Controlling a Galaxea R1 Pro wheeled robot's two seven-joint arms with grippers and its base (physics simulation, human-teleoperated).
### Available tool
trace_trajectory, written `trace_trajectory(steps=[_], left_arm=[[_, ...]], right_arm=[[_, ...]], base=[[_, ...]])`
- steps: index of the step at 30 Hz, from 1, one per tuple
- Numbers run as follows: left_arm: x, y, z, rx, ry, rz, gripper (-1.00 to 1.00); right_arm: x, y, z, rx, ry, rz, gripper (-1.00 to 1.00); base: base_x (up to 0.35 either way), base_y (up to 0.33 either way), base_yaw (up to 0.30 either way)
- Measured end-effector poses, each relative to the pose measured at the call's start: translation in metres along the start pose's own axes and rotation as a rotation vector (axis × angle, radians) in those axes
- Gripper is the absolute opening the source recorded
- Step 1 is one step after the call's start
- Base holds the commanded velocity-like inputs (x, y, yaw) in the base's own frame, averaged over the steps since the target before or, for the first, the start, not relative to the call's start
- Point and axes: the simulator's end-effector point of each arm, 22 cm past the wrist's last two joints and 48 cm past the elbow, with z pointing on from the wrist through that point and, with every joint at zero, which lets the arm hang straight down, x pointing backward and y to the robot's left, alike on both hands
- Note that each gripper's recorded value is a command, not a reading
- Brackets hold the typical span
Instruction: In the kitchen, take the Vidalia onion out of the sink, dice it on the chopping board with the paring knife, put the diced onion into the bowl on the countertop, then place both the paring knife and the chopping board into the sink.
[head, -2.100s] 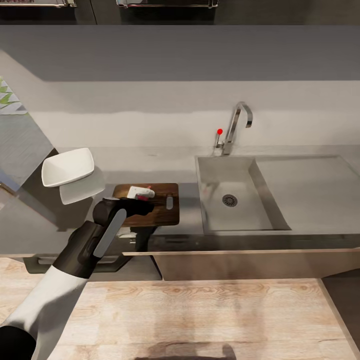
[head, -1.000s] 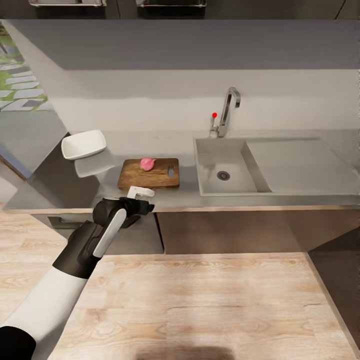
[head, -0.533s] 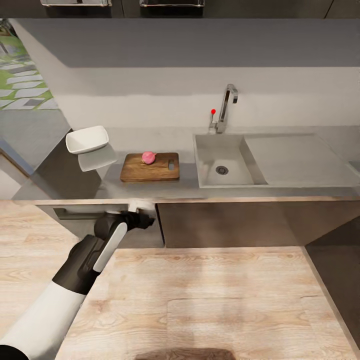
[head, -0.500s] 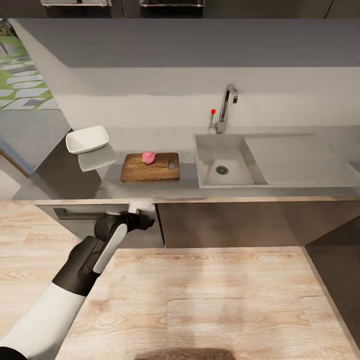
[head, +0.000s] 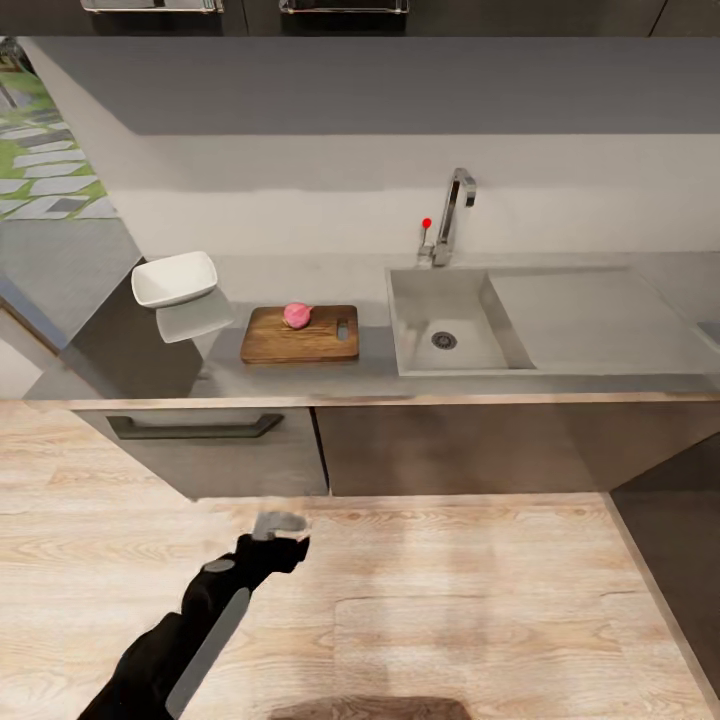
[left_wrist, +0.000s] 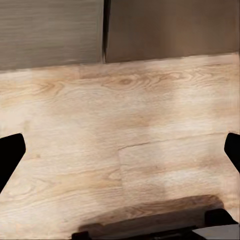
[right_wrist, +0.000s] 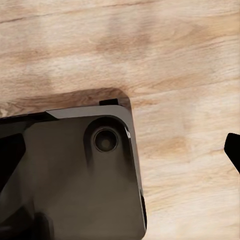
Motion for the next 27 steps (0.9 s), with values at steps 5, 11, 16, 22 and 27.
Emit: trace_trajectory(steps=[5, 11, 16, 22, 27], left_arm=[[0.108, 0.027, -0.02, -0.048, -0.017, -0.056, 1.0], [0.203, 0.067, -0.049, -0.135, -0.089, -0.091, 1.0], [0.27, 0.095, -0.067, -0.203, -0.13, -0.075, 1.0], [0.301, 0.101, -0.08, -0.24, -0.152, -0.081, 1.0], [0.321, 0.108, -0.085, -0.261, -0.12, -0.074, 1.0]], right_arm=[[-0.001, -0.003, 0.0, 0.004, -0.002, 0.0, 1.0], [-0.002, -0.012, 0.001, 0.017, -0.004, -0.002, 1.0], [-0.005, -0.018, 0.001, 0.023, -0.01, -0.006, 1.0], [-0.008, -0.018, 0.002, 0.023, -0.018, -0.004, 1.0], [-0.009, -0.016, 0.002, 0.02, -0.019, -0.003, 1.0]], base=[[0.0, 0.0, 0.0], [0.0, 0.0, 0.0], [0.0, 0.0, 0.0], [0.0, 0.0, 0.0], [0.0, 0.0, 0.0]])
